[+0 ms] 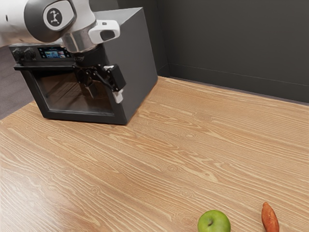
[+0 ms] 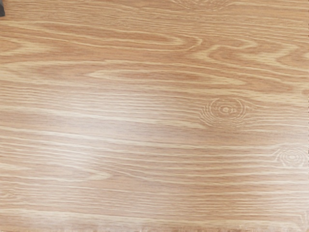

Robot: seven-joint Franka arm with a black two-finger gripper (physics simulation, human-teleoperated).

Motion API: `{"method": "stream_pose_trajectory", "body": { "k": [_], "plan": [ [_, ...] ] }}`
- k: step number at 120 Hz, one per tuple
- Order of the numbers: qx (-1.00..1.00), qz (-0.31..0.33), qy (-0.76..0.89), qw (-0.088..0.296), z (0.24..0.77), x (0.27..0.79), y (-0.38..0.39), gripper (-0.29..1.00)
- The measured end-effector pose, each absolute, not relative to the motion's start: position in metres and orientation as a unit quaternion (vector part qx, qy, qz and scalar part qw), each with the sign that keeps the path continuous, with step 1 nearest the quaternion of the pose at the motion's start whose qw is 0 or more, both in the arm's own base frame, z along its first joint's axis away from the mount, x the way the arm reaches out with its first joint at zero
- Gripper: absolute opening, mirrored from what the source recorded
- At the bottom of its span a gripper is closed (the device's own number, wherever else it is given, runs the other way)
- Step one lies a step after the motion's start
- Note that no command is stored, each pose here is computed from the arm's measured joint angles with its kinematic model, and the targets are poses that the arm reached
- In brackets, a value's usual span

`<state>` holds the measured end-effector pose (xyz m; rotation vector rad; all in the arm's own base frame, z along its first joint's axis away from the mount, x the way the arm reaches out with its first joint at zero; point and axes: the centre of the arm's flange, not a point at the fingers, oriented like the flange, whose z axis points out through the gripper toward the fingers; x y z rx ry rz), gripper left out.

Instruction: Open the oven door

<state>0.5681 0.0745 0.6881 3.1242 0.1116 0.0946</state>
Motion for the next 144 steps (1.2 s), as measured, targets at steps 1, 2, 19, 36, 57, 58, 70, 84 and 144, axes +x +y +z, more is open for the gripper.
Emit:
{"method": "stream_pose_trajectory", "body": {
  "k": [1,2,19,36,57,58,70,84,144],
  "plan": [
    [0.999,0.03,0.034,0.007,0.688,0.568,0.074,0.7],
    [0.999,0.029,0.033,0.007,0.688,0.568,0.073,0.7],
    [1.0,0.024,0.013,0.01,0.691,0.566,0.064,0.7],
    [0.984,0.148,-0.058,-0.082,0.84,0.446,0.091,0.7],
    [0.967,0.144,-0.146,-0.153,0.722,0.409,0.229,0.7],
    [0.964,0.148,-0.154,-0.158,0.72,0.411,0.229,0.7],
    [0.927,0.179,-0.252,-0.212,0.71,0.442,0.227,0.7],
    [0.888,0.201,-0.323,-0.26,0.71,0.461,0.239,0.7],
    [0.81,0.171,-0.444,-0.342,0.653,0.539,0.301,0.7]
  ]
}}
